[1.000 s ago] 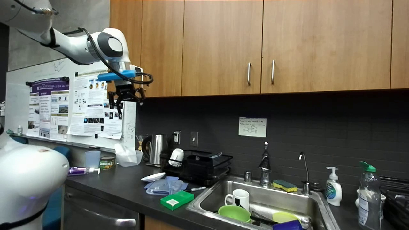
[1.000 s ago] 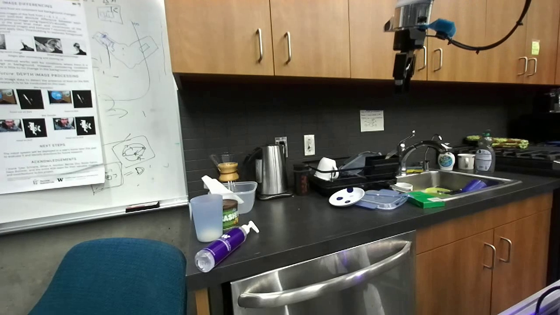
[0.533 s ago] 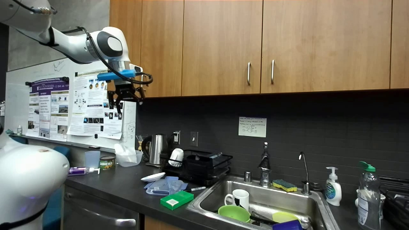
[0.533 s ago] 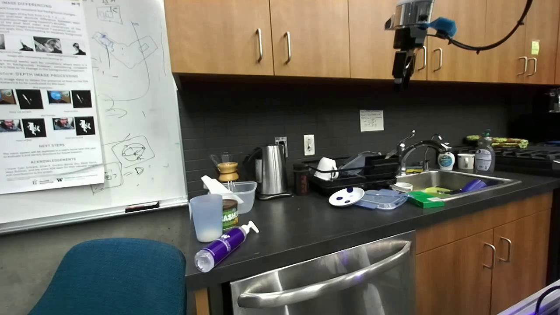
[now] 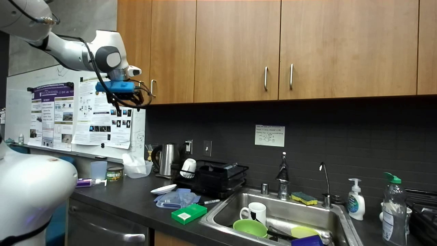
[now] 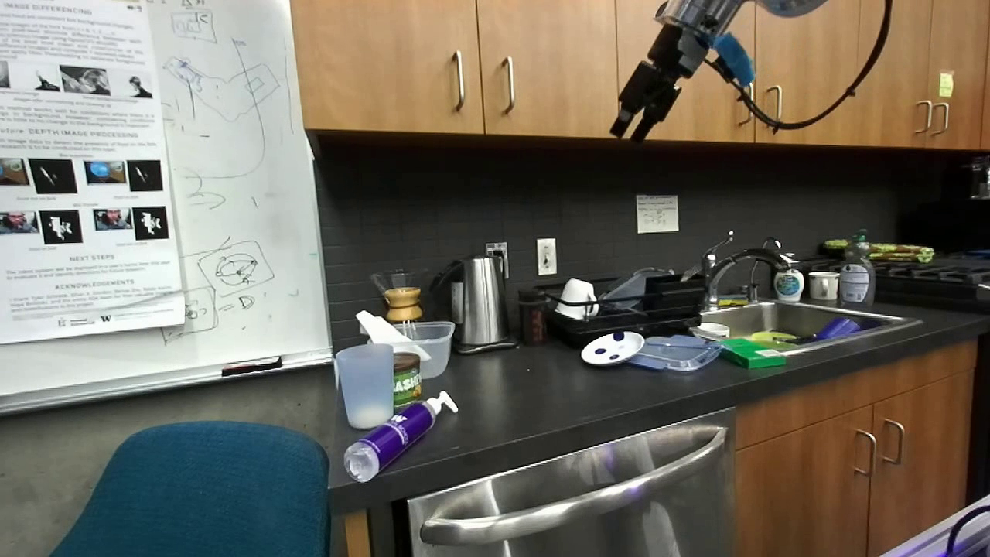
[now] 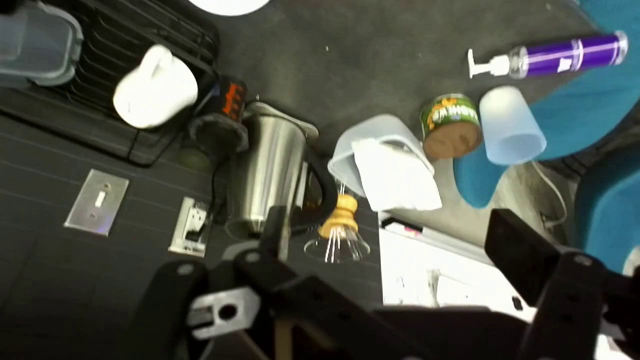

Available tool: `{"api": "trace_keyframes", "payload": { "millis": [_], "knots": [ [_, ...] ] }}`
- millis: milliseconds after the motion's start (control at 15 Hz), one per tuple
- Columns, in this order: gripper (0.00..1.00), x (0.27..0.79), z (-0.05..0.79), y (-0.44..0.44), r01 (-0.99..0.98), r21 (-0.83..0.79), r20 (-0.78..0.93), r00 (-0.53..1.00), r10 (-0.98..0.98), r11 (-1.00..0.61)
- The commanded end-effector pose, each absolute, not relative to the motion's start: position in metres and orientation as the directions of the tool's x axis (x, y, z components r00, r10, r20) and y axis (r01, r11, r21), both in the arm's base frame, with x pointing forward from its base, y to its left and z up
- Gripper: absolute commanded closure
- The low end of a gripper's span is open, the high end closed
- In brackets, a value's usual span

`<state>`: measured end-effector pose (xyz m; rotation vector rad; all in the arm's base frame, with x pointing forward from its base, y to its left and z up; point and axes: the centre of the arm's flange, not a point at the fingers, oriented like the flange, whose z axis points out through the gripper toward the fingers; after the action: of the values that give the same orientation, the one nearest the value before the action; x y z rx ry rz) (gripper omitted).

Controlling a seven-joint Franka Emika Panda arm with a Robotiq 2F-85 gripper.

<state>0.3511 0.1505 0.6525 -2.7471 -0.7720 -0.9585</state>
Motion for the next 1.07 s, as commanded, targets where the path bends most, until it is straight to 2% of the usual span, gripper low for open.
{"api": "trace_keyframes", "payload": {
  "millis": [0,267,733,1000],
  "knots": [
    [0.00,0.356,0.648,0.173,0.421,0.017,0.746,0.599,0.292,-0.907],
    [0.00,0.360,0.655,0.194,0.337,0.043,0.863,0.462,0.205,-0.941],
    [0.00,0.349,0.665,0.260,0.341,0.230,0.903,0.274,0.330,-0.912],
    [0.00,0.344,0.673,0.278,0.255,0.391,0.891,0.135,0.433,-0.885]
  ]
}}
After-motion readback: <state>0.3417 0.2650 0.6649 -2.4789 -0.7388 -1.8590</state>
